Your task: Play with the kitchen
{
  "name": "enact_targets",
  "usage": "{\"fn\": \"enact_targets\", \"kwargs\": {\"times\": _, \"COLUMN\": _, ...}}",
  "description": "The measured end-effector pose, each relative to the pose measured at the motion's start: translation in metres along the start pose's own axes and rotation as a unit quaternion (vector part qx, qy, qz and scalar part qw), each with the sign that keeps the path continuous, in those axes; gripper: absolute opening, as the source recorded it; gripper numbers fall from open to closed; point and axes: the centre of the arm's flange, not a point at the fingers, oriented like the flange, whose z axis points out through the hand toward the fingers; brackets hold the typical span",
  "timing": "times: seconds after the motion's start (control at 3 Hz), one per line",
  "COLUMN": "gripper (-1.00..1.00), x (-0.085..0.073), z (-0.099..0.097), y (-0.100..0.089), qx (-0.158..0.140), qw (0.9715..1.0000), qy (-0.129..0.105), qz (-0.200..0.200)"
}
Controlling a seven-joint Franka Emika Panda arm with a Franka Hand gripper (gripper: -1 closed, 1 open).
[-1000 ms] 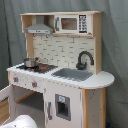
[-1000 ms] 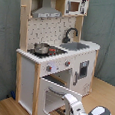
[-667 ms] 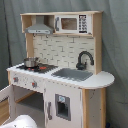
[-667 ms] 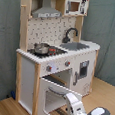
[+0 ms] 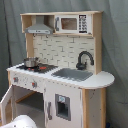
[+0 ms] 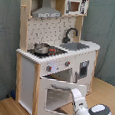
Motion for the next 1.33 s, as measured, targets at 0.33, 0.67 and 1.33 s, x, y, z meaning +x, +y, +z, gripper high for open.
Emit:
{"fn": "enact_targets", "kwargs": {"times": 0.33, "gripper": 1.0, "x": -0.016, "z": 0.044, "y": 0.007, "qx": -0.018, "qw": 0.9996, "qy": -0.021, "qz": -0.002}}
{"fn": "enact_targets", "kwargs": {"times": 0.67, "gripper": 1.0, "x": -0.014, "z": 0.084, "y": 0.004, "qx": -0.014, "qw": 0.9993, "qy": -0.035, "qz": -0.003}}
{"fn": "enact_targets", "kwargs": {"times": 1.33, "gripper": 1.0, "x": -0.003, "z": 0.147, "y": 0.0, "qx": 0.01, "qw": 0.999, "qy": -0.043, "qz": -0.001}}
